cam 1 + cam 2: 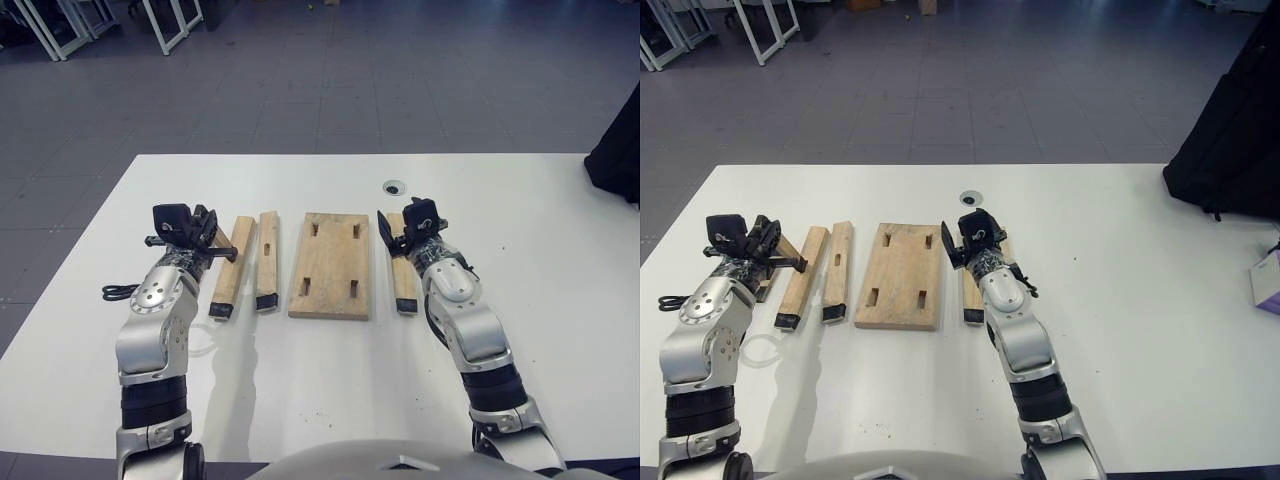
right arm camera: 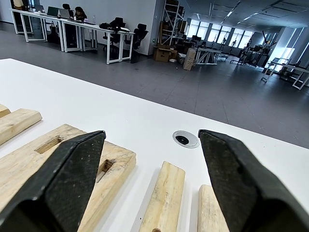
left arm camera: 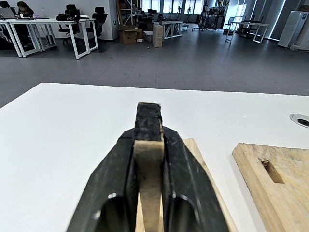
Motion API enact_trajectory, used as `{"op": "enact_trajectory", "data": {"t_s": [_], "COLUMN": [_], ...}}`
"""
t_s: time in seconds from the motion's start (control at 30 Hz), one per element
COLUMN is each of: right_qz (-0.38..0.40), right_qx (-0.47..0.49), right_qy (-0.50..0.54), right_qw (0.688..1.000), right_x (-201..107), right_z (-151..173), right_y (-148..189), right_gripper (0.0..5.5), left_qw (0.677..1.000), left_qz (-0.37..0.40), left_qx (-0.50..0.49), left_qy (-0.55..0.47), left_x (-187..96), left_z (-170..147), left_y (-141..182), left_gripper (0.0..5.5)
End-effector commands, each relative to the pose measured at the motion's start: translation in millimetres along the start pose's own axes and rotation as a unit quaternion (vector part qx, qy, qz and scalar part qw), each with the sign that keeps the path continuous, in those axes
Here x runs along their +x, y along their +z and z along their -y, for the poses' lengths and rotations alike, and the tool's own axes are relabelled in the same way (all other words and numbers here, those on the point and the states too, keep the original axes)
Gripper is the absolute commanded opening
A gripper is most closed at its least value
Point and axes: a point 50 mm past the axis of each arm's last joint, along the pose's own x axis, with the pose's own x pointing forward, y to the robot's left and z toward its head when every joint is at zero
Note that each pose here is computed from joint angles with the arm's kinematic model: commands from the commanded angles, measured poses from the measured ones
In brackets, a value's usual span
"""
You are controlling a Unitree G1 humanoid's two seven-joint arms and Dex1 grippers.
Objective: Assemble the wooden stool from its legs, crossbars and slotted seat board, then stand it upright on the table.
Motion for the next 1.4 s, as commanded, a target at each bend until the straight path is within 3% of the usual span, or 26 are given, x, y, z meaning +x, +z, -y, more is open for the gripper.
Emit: {"op": "enact_trajectory", "data": {"t_s": [0.03, 0.33, 1.13, 1.2, 1.4], "right_qz": [0.003, -0.003, 0.004, 0.005, 0.034], "right_qx": [0.000, 0.003, -0.004, -0.005, -0.004], "right_qy": [0.000, 0.002, -0.004, -0.004, -0.006], "right_qw": [1.000, 1.000, 1.000, 1.000, 0.999], "right_x": [1, 2, 5, 5, 7], "right_z": [2, 5, 2, 3, 4], "right_y": [3, 2, 2, 2, 13], "right_gripper": [3.55, 3.55, 3.55, 3.55, 3.55], "left_qw": [1.000, 0.998, 0.993, 0.992, 0.999], "left_qz": [-0.025, -0.060, -0.104, -0.101, -0.013], "left_qx": [0.006, 0.025, 0.030, 0.041, 0.046], "left_qy": [-0.009, -0.010, -0.049, -0.058, -0.017], "left_x": [1, 4, 12, 11, 15], "left_z": [1, -2, 8, 12, 3], "left_y": [-13, -31, -22, -21, 14], "left_gripper": [0.41, 0.41, 0.41, 0.97, 1.68]}}
